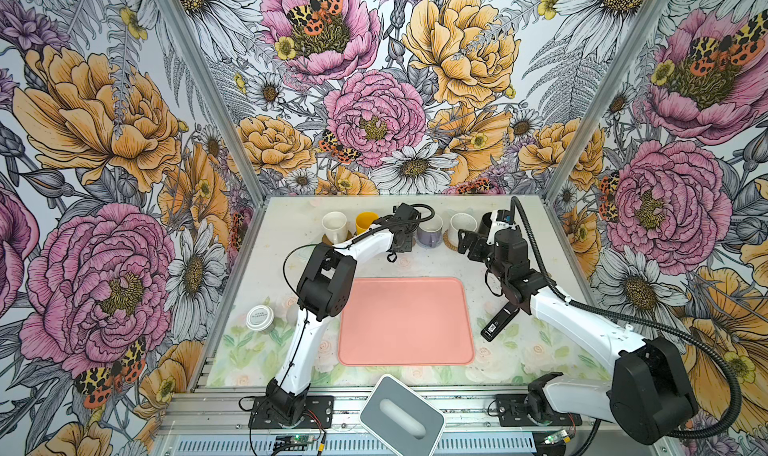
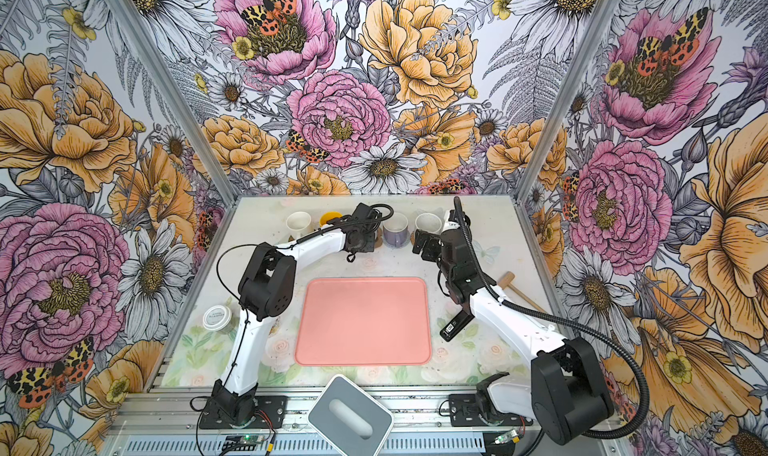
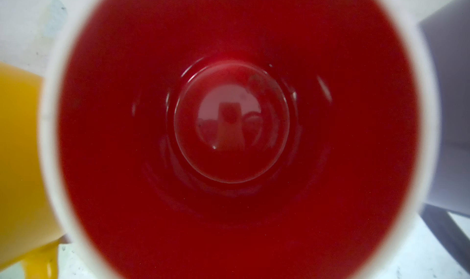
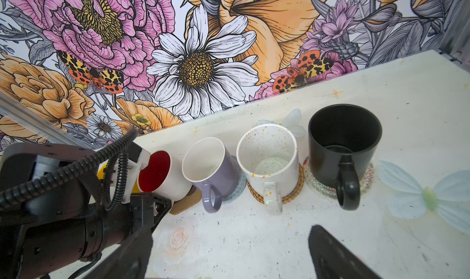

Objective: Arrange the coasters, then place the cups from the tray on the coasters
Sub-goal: 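Lower the red-lined mug onto the paw-print coaster beside the yellow mug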

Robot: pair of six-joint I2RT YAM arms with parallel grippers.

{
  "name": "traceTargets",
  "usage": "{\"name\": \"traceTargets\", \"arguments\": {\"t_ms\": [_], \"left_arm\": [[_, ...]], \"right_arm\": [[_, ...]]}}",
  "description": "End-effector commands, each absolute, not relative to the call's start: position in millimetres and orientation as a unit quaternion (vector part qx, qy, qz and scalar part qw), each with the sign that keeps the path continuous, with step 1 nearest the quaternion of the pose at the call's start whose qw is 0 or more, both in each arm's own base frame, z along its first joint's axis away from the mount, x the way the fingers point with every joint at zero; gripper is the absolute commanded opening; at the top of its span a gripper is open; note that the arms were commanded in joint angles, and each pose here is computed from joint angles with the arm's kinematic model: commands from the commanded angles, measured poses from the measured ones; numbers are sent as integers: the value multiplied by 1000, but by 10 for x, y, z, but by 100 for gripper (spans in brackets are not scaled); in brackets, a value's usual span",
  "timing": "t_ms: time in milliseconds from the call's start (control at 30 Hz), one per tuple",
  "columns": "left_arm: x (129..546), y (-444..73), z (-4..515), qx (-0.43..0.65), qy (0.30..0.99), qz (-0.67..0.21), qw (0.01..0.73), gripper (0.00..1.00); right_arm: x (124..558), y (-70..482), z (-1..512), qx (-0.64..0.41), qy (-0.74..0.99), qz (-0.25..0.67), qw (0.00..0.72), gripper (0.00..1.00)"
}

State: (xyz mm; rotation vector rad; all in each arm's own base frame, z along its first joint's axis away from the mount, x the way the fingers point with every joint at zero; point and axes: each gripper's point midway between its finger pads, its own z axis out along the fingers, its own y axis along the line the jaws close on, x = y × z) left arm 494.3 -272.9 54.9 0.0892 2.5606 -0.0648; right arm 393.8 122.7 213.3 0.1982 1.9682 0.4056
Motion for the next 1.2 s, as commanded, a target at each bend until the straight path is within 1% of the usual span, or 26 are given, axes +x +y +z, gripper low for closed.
{"name": "traceTargets", "arguments": {"t_ms": [0, 133, 300, 567, 833, 1100, 1167], "left_arm": [[5118, -2738, 714, 31, 948, -32, 315, 6], [5117, -2741, 716, 31, 948, -34, 314, 12], [5118, -2751, 723, 31, 948, -38, 313, 15], [5112, -2757, 717, 32, 949, -41, 311, 29], [5103, -2762, 716, 33, 949, -43, 309, 32], [5095, -2771, 755, 32, 949, -48, 311, 38], [5090, -2776, 775, 32, 948, -51, 311, 41]], "right_arm": [[3963, 1225, 2140, 85, 822, 174, 535, 97], [3960, 1225, 2144, 85, 822, 175, 535, 97], [3960, 1222, 2144, 85, 822, 175, 535, 97], [3963, 1219, 2140, 85, 822, 175, 535, 97], [3961, 1215, 2144, 85, 822, 176, 535, 97], [3962, 1214, 2145, 85, 822, 176, 535, 97], [3960, 1217, 2140, 84, 823, 176, 534, 97]]}}
